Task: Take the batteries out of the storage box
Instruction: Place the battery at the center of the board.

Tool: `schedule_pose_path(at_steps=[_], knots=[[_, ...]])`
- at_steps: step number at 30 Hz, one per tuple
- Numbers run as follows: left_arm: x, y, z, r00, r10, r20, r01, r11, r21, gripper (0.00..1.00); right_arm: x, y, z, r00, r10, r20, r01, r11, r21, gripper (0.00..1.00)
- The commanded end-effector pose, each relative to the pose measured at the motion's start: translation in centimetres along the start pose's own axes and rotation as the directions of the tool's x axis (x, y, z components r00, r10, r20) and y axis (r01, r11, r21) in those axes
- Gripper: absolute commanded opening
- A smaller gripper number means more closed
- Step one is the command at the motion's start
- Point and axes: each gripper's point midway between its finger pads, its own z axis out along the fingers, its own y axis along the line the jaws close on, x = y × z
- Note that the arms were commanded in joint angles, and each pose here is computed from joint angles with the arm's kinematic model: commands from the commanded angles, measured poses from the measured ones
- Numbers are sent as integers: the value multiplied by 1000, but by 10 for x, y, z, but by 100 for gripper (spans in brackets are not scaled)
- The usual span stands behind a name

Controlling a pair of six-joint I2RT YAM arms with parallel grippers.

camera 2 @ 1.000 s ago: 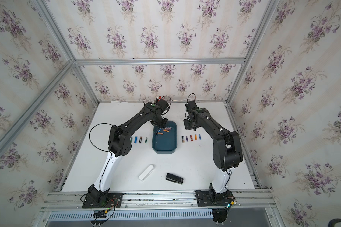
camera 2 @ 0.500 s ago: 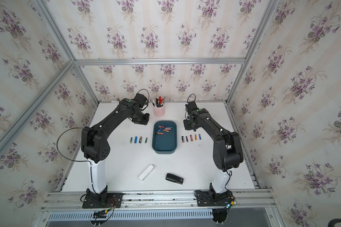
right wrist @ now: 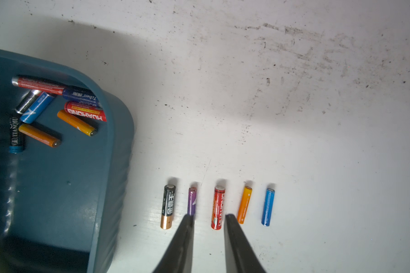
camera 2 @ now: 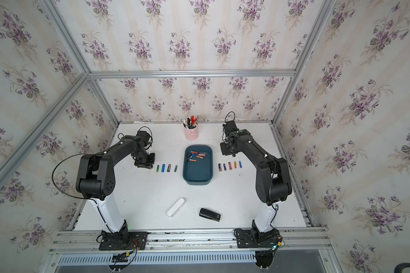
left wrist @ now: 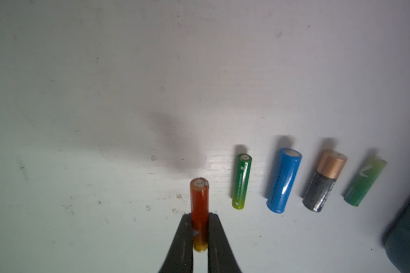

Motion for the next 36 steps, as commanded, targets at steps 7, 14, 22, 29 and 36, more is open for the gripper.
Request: schedule_pose_path(at_steps=[7,14,22,29,36], knots=[[-2,-3,18,1000,-6,4,6,999,37,12,2,-2,2,1000,-2,-19,2,1000,12,28],[0,-5,31,1000,-12,-21,13,999,47,14,4,-2,2,1000,-5,-24,6,1000,16,28],[-2,-2,25,1000,-10,-9,10,1000,29,21,3,-2,2,1000,-4,-21,4,1000,12,28],[-10,-5,11,1000,-8,10,8,999,34,25,4,-1,-1,1000,-3,-18,3,1000,9,28],[-24,-8,-20,997,-10,77,7,999,39,32,4,14,-6,1000,-14,-1,14,999,-29,29]])
